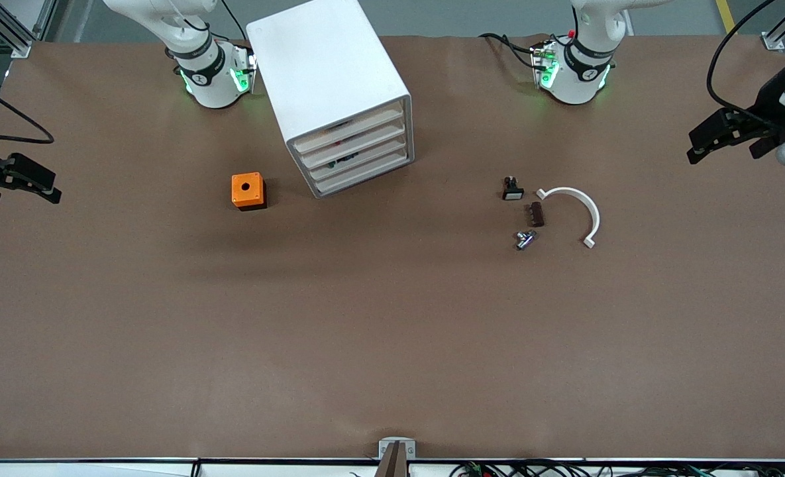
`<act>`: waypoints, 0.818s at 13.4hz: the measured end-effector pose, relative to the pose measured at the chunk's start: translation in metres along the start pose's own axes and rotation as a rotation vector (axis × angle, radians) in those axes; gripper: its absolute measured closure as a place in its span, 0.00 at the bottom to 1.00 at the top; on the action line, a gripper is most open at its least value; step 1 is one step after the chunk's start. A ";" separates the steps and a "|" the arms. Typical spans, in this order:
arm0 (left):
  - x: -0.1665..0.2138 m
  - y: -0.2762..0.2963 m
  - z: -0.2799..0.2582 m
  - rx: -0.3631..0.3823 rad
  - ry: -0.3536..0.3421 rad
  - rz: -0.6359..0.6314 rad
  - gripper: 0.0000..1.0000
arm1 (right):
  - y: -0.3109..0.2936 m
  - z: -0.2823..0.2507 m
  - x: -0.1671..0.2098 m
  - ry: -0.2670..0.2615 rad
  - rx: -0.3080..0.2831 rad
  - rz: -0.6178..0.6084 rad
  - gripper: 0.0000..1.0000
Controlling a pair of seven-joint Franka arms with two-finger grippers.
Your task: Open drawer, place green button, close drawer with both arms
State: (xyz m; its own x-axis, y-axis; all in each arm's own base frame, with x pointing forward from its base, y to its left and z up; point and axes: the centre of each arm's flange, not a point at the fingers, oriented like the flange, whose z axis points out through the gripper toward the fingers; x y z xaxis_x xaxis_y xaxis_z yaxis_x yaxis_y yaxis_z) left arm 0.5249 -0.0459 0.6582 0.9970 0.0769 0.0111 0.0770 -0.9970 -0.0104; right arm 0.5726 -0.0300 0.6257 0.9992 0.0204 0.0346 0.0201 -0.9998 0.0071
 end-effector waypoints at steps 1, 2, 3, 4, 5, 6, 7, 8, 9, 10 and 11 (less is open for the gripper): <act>-0.004 0.001 0.000 0.001 -0.001 0.003 0.00 | 0.000 0.000 0.000 0.000 0.000 0.000 0.00; -0.006 0.002 -0.001 0.003 -0.007 0.005 0.00 | 0.000 0.000 0.000 0.000 0.000 0.000 0.00; -0.008 0.002 -0.001 0.004 -0.013 0.004 0.00 | 0.000 0.000 0.000 0.000 0.000 0.000 0.00; -0.009 0.002 -0.002 0.005 -0.013 0.004 0.00 | 0.000 0.000 0.000 0.000 0.000 0.000 0.00; -0.009 0.002 -0.002 0.005 -0.013 0.005 0.00 | 0.000 0.000 0.000 0.000 0.000 0.000 0.00; -0.009 0.002 -0.003 0.005 -0.012 0.005 0.00 | 0.000 0.000 0.000 0.000 0.000 0.000 0.00; -0.009 0.002 -0.003 0.005 -0.013 0.004 0.00 | 0.000 0.000 0.000 0.000 0.000 0.000 0.00; -0.010 0.001 -0.003 0.005 -0.014 0.004 0.00 | 0.000 0.000 0.000 0.000 0.000 -0.001 0.00; -0.010 0.001 -0.003 0.005 -0.014 0.003 0.00 | 0.000 0.000 0.000 0.000 0.000 -0.001 0.00; -0.009 0.000 -0.004 0.005 -0.013 0.002 0.00 | -0.001 0.000 0.000 0.000 0.000 -0.001 0.00; -0.009 -0.001 -0.004 0.004 -0.012 0.000 0.00 | -0.001 0.000 0.000 0.000 0.000 -0.001 0.00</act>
State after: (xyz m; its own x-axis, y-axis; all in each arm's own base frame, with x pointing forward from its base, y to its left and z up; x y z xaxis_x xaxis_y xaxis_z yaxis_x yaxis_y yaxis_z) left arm 0.5156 -0.0459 0.6619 0.9970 0.0768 -0.0013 0.0768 -0.9969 -0.0147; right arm 0.5726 -0.0293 0.6257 0.9992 0.0216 0.0346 0.0214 -0.9997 0.0071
